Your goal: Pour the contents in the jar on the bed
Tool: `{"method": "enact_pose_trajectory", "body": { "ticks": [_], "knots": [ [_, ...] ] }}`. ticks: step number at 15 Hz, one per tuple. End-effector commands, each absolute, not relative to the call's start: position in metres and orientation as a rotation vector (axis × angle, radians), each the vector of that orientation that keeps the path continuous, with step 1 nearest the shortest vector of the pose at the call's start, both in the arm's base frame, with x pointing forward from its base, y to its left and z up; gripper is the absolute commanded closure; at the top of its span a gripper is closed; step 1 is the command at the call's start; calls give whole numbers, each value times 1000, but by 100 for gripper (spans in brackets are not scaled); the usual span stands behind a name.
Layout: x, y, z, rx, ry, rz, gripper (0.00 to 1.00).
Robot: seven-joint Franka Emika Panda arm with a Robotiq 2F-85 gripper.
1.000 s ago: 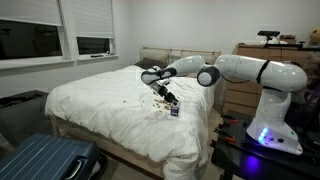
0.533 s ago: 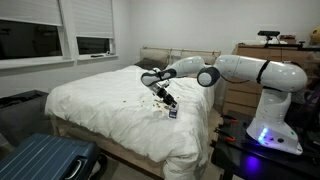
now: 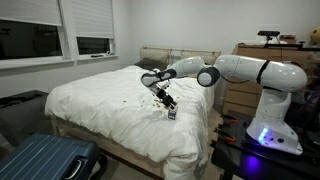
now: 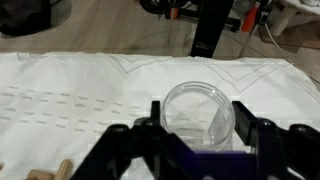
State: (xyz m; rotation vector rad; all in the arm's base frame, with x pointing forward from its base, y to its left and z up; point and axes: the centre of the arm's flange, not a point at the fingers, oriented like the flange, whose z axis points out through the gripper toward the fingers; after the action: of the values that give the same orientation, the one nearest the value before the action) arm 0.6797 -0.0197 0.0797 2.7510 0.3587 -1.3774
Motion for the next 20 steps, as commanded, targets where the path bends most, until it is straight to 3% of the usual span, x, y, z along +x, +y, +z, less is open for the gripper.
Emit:
{"method": "enact_pose_trajectory", "body": {
  "ticks": [1, 2, 20],
  "knots": [
    [742, -22, 65, 2775, 294, -1376, 6],
    [742, -23, 66, 2780, 291, -1379, 0],
    [732, -6, 134, 2771, 163, -1268, 0]
  ]
}}
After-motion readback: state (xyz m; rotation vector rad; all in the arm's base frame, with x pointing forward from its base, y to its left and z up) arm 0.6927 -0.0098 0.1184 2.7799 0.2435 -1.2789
